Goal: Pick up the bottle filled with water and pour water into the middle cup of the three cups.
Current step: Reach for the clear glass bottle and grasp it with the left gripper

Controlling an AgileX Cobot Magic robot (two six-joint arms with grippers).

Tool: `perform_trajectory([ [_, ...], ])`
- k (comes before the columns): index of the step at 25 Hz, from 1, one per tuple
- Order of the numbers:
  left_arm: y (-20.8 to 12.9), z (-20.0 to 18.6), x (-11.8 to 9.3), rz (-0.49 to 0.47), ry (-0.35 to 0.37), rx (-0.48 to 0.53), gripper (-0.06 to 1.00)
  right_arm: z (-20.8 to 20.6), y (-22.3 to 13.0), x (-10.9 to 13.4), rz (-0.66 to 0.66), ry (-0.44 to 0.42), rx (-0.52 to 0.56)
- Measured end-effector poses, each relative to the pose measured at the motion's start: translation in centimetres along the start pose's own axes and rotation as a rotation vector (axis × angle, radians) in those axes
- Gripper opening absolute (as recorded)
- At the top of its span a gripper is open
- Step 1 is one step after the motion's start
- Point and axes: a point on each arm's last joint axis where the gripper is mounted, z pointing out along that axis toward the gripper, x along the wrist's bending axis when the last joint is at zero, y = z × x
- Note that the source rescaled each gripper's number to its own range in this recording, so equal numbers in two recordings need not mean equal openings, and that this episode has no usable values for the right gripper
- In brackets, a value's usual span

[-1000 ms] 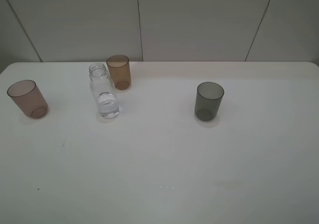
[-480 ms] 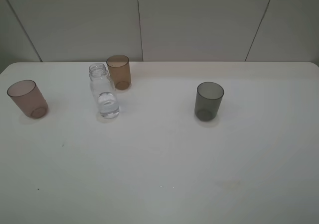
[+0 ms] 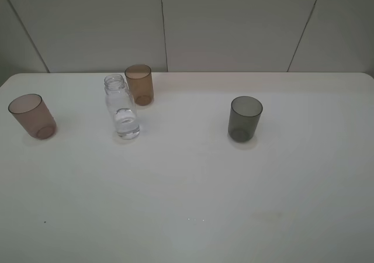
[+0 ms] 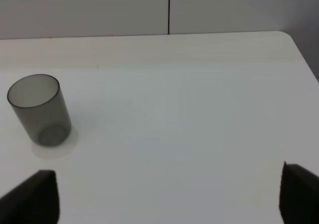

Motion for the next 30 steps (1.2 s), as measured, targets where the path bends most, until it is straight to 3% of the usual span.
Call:
perform_trajectory([
  [5, 1.6, 1.2, -0.3, 0.007, 0.001, 0.052, 0.59, 0.0, 0.0, 0.0, 0.000, 0.000, 0.000],
  [8, 4.6, 2.2, -1.1, -0.012, -0.038, 0.002, 0.59, 0.0, 0.0, 0.0, 0.000, 0.000, 0.000],
  [15, 9.9, 6.5, -2.0, 0.011, -0.049, -0.044, 0.59, 0.0, 0.0, 0.0, 0.000, 0.000, 0.000],
  [21, 10.7, 11.6, -2.5, 0.010, -0.064, 0.046, 0.59, 0.0, 0.0, 0.0, 0.000, 0.000, 0.000],
  [24, 10.3, 13.6, -3.8, 0.088, -0.123, 0.101, 0.59, 0.0, 0.0, 0.0, 0.000, 0.000, 0.000],
  [30, 8.4, 17.2, -8.4, 0.219, -0.291, 0.213, 0.59, 0.0, 0.0, 0.0, 0.000, 0.000, 0.000],
])
